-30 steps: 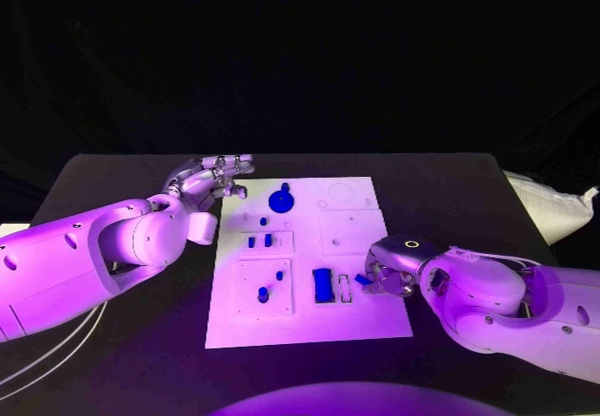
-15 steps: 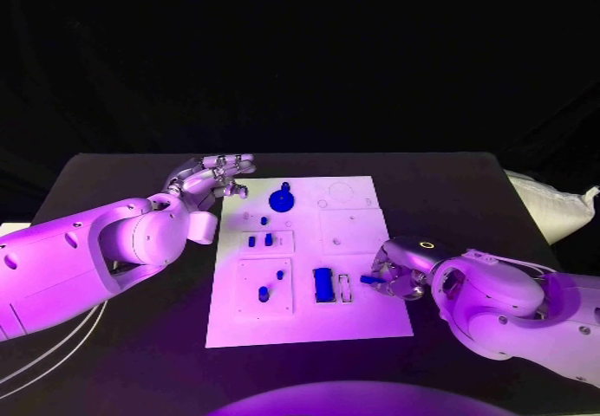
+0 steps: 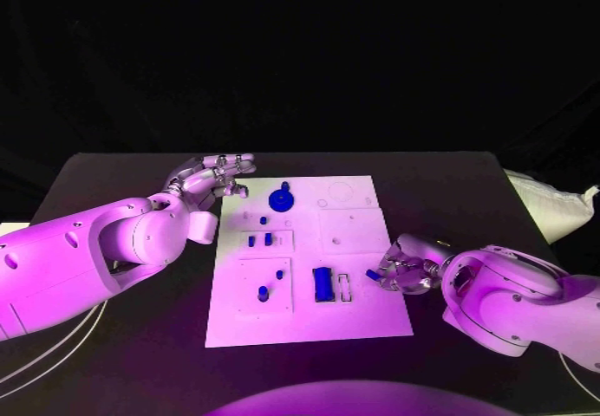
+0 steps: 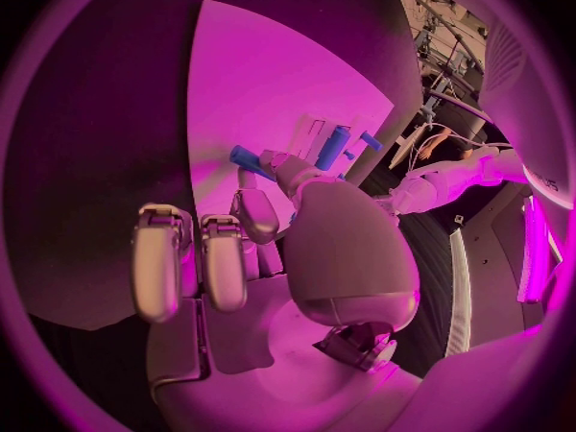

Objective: Assemble the parts on the task board

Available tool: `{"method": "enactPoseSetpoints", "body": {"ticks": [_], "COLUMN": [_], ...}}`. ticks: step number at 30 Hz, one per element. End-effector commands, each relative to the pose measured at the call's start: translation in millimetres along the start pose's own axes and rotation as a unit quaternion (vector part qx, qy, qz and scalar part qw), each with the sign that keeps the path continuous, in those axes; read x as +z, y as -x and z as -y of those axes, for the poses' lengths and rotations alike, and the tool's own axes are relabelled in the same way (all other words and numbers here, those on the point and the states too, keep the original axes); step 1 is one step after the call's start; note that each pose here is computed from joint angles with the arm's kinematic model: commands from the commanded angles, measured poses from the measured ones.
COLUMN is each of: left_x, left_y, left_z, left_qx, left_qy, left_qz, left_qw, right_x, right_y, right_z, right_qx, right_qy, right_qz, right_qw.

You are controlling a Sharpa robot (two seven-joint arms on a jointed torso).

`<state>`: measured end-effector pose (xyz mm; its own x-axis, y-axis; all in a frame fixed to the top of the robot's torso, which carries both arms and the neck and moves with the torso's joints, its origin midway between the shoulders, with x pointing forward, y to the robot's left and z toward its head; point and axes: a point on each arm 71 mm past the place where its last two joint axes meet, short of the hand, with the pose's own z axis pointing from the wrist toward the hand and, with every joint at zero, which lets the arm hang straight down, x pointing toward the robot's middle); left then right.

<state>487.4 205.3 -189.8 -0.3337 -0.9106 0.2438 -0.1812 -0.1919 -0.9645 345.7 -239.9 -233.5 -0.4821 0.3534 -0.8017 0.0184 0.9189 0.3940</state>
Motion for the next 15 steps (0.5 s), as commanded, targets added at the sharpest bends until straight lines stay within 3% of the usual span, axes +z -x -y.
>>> {"method": "enactPoseSetpoints", "body": {"ticks": [1,5,15], "left_x": [0.1,0.1,-0.2], "left_y": [-3.1,-3.4,-3.5], "left_z": [0.0,-0.1,0.0], "left_qx": [-0.001,-0.001,0.000], "left_qy": [-0.002,-0.002,-0.002], "left_qz": [-0.012,-0.013,-0.013], "left_qw": [1.000,1.000,1.000], "right_x": [0.4,2.5,7.0], "right_y": [-5.6,-11.0,-19.3], "right_z": [-2,-8,-24], "right_qx": [0.054,0.066,0.073], "right_qy": [-0.012,-0.009,0.011], "right_qz": [-0.032,-0.055,-0.073], "right_qw": [0.998,0.996,0.995]}}
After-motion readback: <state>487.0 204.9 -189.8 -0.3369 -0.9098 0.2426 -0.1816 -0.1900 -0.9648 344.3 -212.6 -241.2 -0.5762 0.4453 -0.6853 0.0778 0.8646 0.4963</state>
